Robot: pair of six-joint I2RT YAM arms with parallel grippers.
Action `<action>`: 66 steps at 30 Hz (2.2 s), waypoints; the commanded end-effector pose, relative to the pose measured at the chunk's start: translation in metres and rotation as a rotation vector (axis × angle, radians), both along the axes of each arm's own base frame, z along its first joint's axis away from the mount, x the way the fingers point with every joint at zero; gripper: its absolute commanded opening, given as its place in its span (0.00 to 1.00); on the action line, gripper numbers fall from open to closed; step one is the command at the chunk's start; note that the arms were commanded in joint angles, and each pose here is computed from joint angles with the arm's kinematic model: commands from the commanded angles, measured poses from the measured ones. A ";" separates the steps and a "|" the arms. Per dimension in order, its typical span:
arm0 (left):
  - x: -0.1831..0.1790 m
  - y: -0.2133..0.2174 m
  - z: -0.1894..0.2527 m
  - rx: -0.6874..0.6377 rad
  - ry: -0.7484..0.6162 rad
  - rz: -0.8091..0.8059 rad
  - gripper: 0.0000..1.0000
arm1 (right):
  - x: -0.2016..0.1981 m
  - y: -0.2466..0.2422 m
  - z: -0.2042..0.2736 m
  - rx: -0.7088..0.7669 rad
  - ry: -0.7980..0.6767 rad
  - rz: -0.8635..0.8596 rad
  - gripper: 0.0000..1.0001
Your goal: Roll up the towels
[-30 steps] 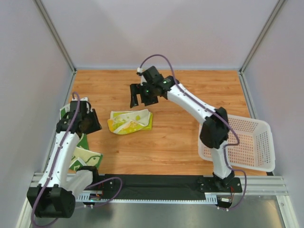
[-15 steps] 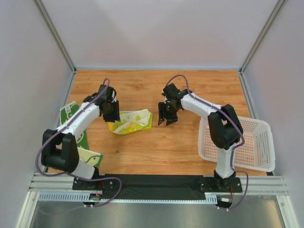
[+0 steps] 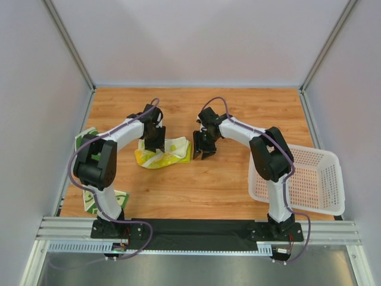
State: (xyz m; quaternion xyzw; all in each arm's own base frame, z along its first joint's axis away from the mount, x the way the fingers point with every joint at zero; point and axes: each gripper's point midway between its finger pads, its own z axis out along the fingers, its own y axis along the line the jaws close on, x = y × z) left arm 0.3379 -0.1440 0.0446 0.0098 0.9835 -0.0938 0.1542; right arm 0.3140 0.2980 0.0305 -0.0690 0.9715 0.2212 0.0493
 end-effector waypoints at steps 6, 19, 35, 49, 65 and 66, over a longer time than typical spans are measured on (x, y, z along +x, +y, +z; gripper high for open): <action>0.016 -0.010 -0.020 0.045 -0.020 -0.023 0.51 | 0.010 0.011 0.011 0.039 -0.041 0.011 0.46; 0.026 -0.003 0.015 0.077 -0.088 0.019 0.20 | 0.009 0.015 0.017 0.060 -0.038 0.016 0.44; 0.044 0.010 0.087 0.111 -0.239 0.091 0.09 | 0.007 0.018 0.025 0.066 -0.044 0.025 0.43; 0.069 0.068 0.073 0.209 -0.177 0.231 0.28 | 0.002 0.013 0.033 0.064 -0.055 0.042 0.43; 0.005 0.104 0.070 0.244 -0.143 0.362 0.53 | 0.012 0.051 0.065 0.271 -0.058 0.049 0.58; -0.001 0.105 0.067 0.244 -0.132 0.371 0.53 | 0.014 0.050 0.062 0.257 -0.054 0.038 0.58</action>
